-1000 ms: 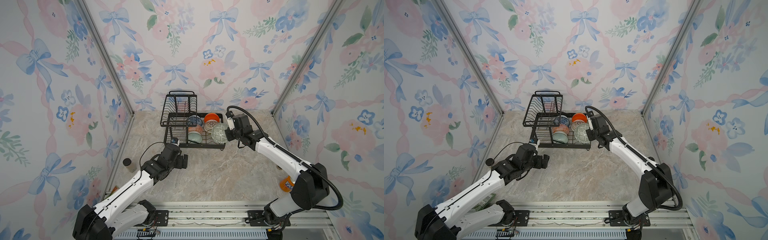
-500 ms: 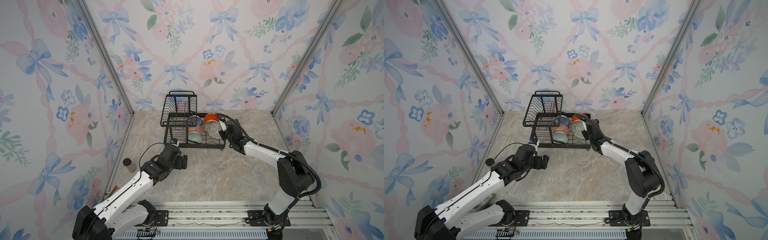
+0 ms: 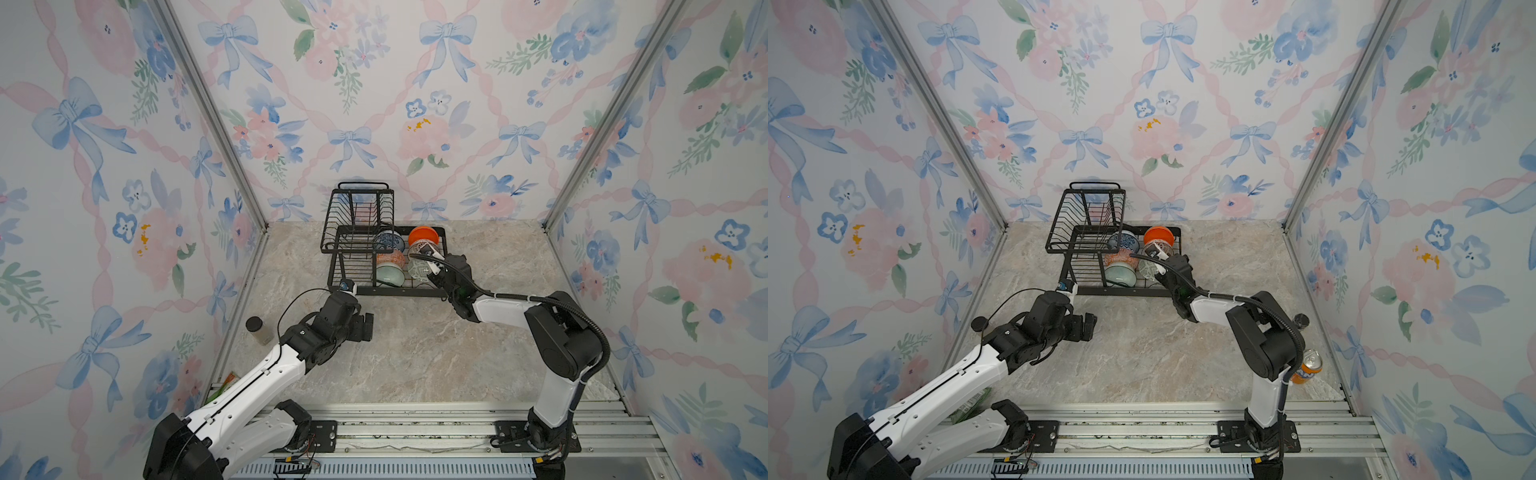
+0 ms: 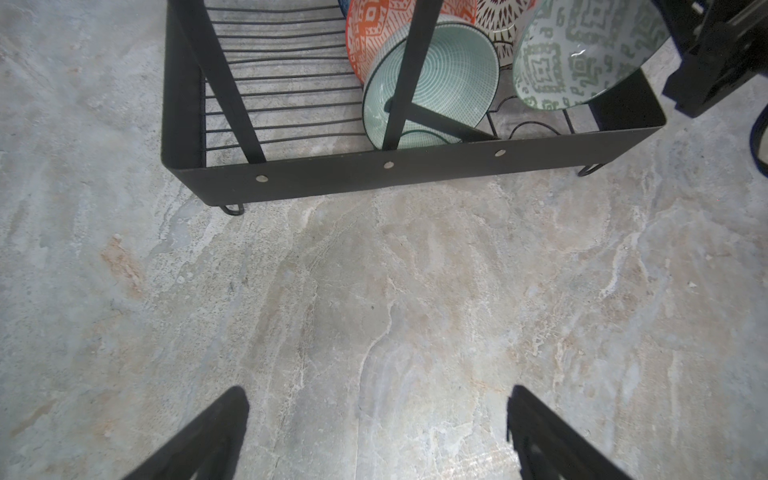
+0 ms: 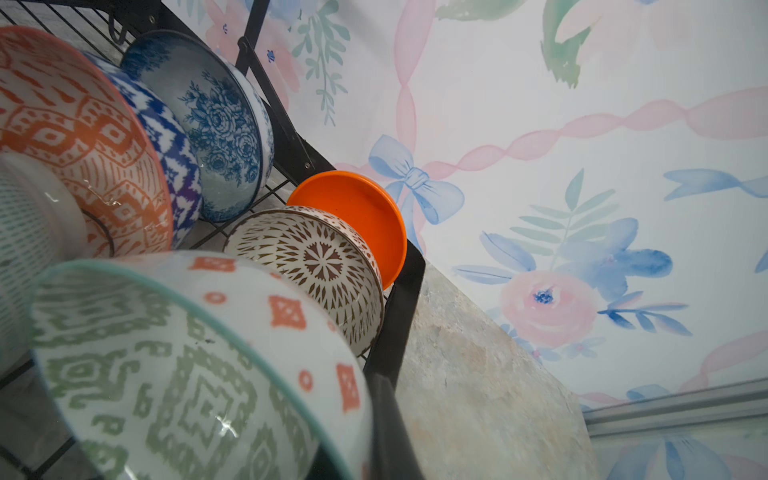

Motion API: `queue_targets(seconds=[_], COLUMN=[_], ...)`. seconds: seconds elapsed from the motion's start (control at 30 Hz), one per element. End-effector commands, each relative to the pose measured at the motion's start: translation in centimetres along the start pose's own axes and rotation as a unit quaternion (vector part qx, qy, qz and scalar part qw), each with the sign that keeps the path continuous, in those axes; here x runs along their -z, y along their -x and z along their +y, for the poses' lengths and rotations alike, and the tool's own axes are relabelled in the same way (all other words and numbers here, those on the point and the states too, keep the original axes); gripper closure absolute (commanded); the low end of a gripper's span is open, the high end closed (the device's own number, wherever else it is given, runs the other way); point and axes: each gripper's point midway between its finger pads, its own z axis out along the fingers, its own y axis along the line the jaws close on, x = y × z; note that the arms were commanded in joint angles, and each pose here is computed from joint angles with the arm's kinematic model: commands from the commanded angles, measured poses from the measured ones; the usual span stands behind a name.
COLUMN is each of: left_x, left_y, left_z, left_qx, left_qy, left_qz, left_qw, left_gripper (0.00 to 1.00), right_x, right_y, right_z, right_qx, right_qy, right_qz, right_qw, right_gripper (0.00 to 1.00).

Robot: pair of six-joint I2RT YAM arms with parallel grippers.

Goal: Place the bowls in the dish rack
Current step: 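Carry the patterned bowl into the rack slot beside the brown-and-white bowl with the right gripper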

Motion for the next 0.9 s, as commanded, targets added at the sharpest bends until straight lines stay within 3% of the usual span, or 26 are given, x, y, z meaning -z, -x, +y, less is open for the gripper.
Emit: queue_targets(seconds=[0.0, 0.87], left_x=[-0.1, 0.1], left_y=[-0.4, -0.1], left_z=[0.2, 0.0], left_qx=[0.008, 0.008], left_qy=[0.000, -0.005], left_qz=[0.007, 0.003], left_qw=[1.000, 1.000], left_gripper=[0.02, 0.02], right_x=[0.0, -2.7], right_y=[2.5, 1.0], right_z=[-0.9, 0.1], right_qx=[0.013, 0.102], right_qy=[-0.035, -0.044], right_qz=[-0.053, -0.052], right_qw=[0.998, 0.992], right_gripper=[1.00, 1.00])
